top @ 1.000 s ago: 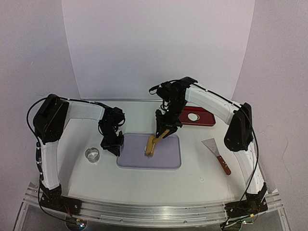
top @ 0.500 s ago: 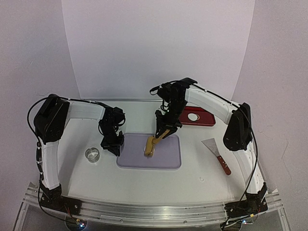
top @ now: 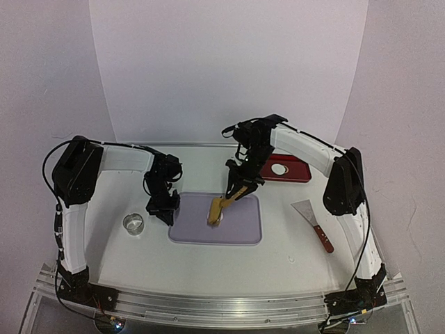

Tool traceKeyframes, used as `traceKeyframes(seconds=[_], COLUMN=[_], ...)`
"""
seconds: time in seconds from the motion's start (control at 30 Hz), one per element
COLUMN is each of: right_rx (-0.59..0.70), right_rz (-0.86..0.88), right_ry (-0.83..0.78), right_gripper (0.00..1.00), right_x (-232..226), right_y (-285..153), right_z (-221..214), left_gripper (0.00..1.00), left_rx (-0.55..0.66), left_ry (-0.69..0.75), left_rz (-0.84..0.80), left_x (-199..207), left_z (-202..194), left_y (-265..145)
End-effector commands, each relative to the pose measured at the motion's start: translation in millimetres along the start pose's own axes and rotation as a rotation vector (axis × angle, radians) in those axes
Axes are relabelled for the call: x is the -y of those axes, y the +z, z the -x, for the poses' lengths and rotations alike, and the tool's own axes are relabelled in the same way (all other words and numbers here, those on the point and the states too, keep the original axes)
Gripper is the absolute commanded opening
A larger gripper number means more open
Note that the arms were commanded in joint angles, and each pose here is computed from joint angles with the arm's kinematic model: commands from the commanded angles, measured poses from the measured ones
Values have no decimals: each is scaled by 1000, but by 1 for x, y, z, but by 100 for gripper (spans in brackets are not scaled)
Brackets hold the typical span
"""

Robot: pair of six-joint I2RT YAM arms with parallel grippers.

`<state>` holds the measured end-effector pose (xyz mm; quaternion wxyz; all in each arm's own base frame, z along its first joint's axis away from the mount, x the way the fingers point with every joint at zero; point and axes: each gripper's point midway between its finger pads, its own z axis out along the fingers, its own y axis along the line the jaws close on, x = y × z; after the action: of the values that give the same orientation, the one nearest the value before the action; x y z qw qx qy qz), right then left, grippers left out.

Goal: Roll out the dumpling wrappers from the dough

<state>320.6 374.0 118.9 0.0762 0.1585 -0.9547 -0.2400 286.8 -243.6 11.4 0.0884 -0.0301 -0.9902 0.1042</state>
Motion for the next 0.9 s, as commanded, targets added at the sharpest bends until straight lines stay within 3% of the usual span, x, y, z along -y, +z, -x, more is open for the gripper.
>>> traceKeyframes(seconds=[0.0,0.87], right_rx=[-297,-390], right_rz=[-354,-531], right_ry=[178,230], right_gripper=[0,0], right_x=[97,168], right_y=[40,70], right_z=[-55,-74], left_gripper=[0,0], left_rx=[-8,-33], left_ry=[10,9], left_rz=[57,69], left_x=[-8,-20], left_z=[5,14], left_y=[12,6])
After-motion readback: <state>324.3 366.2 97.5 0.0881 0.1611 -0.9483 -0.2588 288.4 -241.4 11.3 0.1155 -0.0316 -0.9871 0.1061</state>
